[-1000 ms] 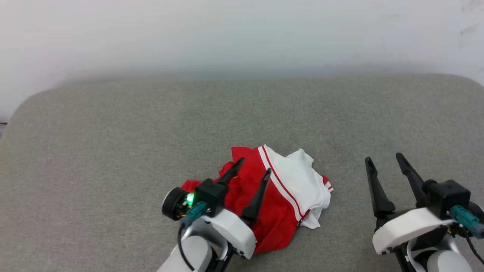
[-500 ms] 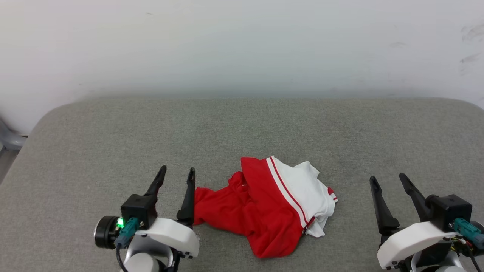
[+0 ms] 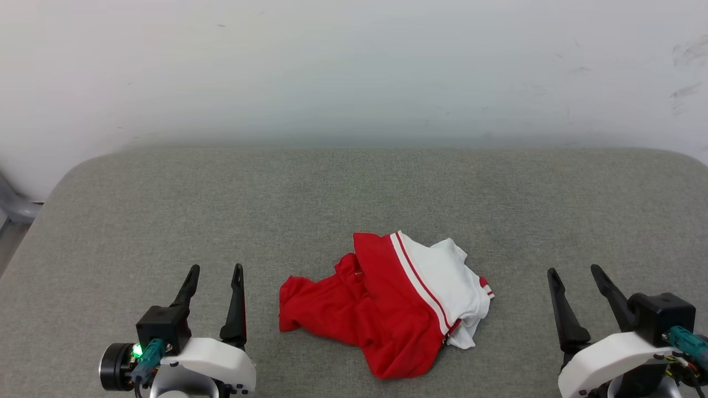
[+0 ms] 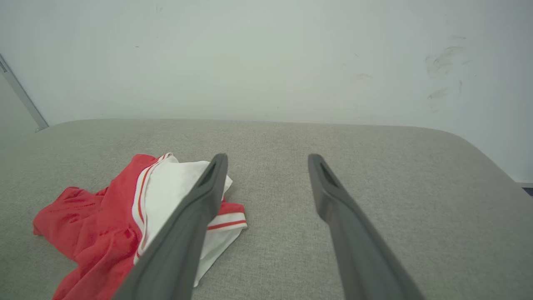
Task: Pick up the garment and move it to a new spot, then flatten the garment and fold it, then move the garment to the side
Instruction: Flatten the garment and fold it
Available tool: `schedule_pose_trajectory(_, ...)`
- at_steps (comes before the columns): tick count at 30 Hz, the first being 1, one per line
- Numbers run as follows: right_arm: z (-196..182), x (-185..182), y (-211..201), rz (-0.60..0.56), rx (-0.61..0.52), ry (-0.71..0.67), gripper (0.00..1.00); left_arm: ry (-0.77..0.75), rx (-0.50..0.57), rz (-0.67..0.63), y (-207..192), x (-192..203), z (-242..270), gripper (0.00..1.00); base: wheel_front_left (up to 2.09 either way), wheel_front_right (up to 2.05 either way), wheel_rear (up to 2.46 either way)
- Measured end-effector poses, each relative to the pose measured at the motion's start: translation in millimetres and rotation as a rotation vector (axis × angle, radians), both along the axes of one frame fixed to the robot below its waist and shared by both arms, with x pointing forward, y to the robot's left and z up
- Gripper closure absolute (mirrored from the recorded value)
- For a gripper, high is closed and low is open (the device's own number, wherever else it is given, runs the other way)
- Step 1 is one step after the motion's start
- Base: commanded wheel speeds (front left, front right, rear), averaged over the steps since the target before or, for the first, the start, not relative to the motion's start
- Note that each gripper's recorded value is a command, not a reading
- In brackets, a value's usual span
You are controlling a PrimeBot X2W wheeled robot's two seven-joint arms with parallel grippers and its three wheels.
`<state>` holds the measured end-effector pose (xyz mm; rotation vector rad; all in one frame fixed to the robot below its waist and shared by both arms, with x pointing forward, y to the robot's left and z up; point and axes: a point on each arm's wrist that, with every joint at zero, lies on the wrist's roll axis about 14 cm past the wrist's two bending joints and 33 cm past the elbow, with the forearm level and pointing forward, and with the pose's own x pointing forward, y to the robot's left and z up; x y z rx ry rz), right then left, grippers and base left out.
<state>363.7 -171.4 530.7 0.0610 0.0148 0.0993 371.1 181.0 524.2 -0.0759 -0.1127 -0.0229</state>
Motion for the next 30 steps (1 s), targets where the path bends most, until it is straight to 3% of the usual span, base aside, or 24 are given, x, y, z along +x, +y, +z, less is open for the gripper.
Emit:
schedule_pose_trajectory(6, -15, 0, -1, -0.003, 0.016, 0.067, 0.0, 0.003, -0.005, -0.02, -5, 0, -2, 0.0, 0.0, 0.0, 0.0)
schedule_pose_trajectory(11, -52, 4, 3, 0.016, 0.011, 0.257, 0.0, 0.0, -0.009, -0.042, -12, 3, -1, 0.0, 0.0, 0.0, 0.0)
schedule_pose_trajectory(23, -64, 48, 71, 0.339, -0.168, 0.477, 0.0, 0.0, -0.031, -0.026, -11, 17, -3, 0.0, 0.0, 0.0, 0.0)
schedule_pose_trajectory(30, -88, 53, 96, 0.487, -0.293, 0.619, 0.0, 0.011, -0.033, -0.008, -6, 22, -7, 0.0, 0.0, 0.0, 0.0)
